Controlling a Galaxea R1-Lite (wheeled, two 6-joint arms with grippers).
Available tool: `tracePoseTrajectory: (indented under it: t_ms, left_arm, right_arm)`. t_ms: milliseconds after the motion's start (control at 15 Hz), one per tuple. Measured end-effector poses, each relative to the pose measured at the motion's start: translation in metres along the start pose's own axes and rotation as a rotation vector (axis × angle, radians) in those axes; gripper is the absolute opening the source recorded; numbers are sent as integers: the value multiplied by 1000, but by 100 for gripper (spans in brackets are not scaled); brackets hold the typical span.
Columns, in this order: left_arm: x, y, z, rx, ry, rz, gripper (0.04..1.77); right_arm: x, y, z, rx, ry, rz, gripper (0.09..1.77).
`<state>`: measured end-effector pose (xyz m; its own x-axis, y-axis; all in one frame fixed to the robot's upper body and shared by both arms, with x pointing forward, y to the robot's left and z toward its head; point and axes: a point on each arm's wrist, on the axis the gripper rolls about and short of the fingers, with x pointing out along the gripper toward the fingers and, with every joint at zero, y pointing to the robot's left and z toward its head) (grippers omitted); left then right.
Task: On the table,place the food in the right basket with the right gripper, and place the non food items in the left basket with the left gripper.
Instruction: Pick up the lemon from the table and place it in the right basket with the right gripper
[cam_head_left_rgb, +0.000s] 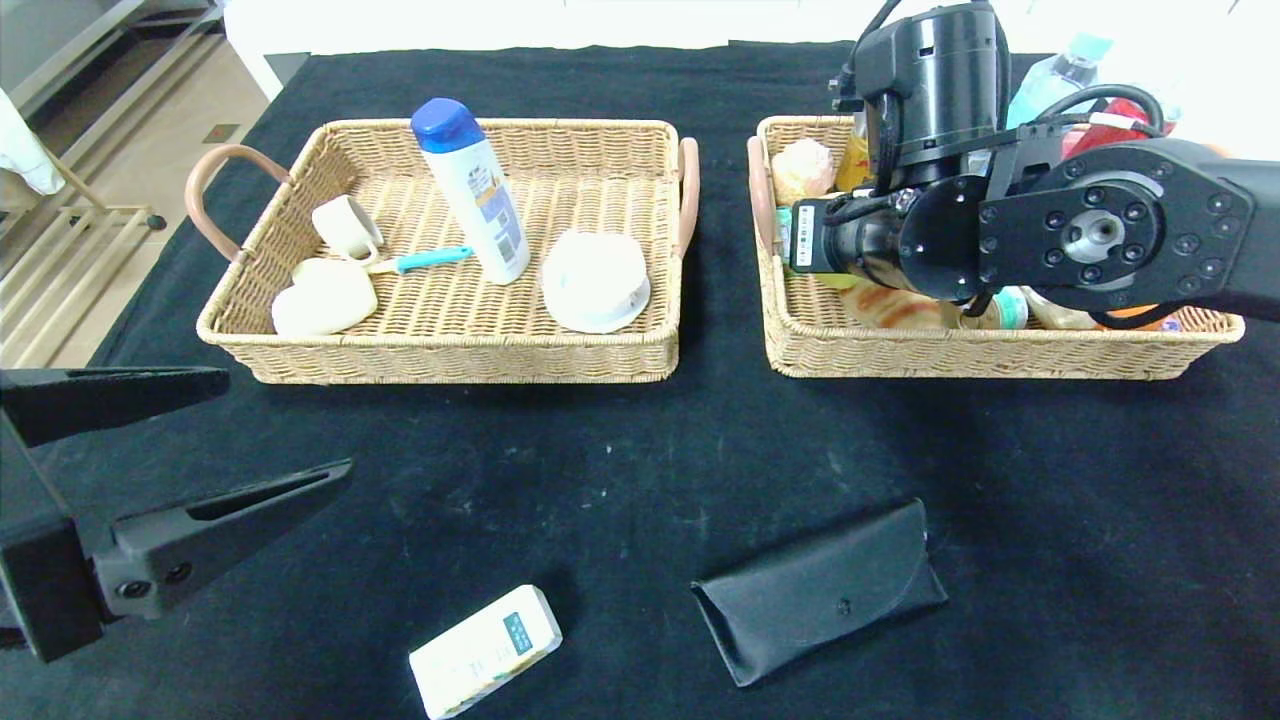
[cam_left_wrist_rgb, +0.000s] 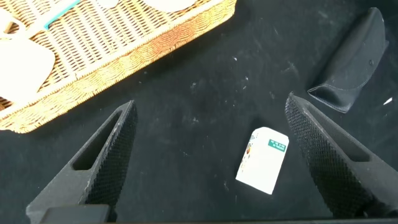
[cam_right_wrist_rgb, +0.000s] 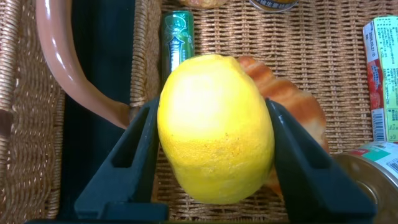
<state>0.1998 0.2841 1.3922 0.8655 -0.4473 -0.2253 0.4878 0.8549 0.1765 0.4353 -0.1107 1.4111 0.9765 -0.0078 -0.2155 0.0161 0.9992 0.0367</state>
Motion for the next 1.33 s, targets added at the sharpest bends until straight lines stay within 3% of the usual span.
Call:
tracePoseTrajectory:
  t_ms: [333,800,1000,1333]
  left_arm:
    - [1,0,0,0,3,0,172]
    - [2,0,-1,1,8,-3,172]
    - [2,0,-1,1,9,-4,172]
    - [3,-1,-3,26,18,-9,172]
  right_arm:
    - [0,0,0,0,0,0,143]
    - [-7,-1,2,-10,9,0,159]
    - [-20,-6,-3,-5,87,-19,163]
    - [-62,-11,-14,139,283,-44,167]
